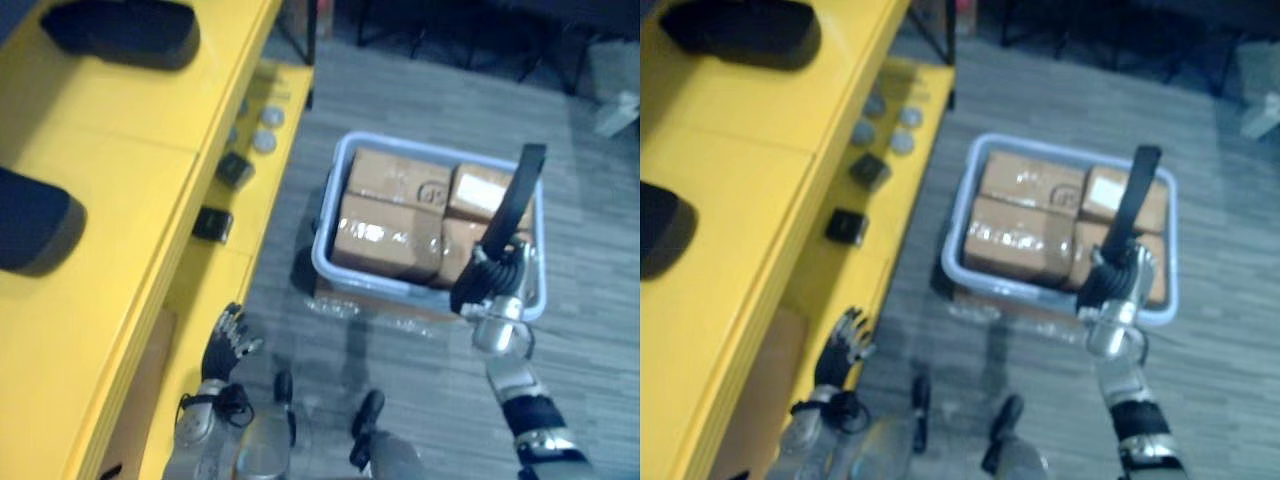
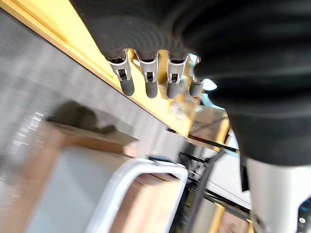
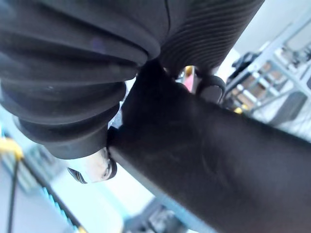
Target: Walk over and take plastic housings, then place them on the shelf
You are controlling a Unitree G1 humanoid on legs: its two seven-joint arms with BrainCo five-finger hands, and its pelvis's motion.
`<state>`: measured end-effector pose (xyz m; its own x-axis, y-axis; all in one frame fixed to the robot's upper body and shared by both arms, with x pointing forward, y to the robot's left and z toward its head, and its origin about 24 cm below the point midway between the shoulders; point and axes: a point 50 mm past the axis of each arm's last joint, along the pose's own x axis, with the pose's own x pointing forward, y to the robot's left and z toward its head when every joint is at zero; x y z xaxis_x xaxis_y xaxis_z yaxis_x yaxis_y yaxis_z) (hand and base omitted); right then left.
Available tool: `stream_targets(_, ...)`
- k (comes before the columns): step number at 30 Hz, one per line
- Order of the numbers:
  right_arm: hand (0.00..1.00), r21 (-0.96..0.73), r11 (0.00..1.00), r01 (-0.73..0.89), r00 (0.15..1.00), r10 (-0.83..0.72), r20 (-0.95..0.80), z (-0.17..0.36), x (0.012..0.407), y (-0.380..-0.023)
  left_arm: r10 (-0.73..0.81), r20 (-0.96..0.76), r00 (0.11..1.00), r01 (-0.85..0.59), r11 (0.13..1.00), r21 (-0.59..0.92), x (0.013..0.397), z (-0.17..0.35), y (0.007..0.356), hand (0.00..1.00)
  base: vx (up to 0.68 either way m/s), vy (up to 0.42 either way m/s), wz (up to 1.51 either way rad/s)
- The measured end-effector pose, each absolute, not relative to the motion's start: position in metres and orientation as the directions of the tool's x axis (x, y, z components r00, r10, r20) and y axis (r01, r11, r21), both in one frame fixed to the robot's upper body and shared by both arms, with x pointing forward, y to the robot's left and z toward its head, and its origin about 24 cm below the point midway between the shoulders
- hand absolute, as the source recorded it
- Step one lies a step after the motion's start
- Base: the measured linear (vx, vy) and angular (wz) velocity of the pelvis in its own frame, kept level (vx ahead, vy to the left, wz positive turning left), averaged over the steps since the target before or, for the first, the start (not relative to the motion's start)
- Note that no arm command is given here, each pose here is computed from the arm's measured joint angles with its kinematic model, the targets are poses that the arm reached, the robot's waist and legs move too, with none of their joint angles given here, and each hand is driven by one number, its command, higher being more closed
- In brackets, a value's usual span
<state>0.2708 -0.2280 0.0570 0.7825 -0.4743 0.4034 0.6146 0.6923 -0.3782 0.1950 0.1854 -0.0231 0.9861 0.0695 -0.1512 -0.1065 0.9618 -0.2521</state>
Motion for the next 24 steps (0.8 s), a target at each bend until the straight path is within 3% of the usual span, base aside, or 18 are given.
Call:
stream_targets(7,1.00,-0.225,0.786,0.576,0.797,-0.480,0.366,0.059,0.262,-0.219,0.043,-0.109,0.993,-0.074,0.952,-0.298,0.211,-0.011,0.175,0.00,0.05,0.024,-0.17)
stream_targets(13,1.00,-0.050,0.895,0.444,0.838,-0.394,0.378,0.080,0.264,-0.209,0.018,-0.117,0.993,-0.062,0.921,-0.384,0.221,-0.008,0.162,0.00,-0.03,-0.007,-0.19)
stream_targets(19,1.00,0.234,0.970,0.065,0.904,-0.157,0.398,0.097,0.269,-0.196,-0.028,-0.138,0.990,-0.043,0.874,-0.484,0.222,-0.011,0.156,0.00,-0.01,-0.021,-0.09)
stream_targets(24,1.00,0.436,0.828,-0.354,0.861,0.106,0.497,0.105,0.273,-0.181,-0.166,-0.114,0.980,0.065,0.795,-0.603,0.231,-0.007,0.146,0.00,0.00,0.000,0.00)
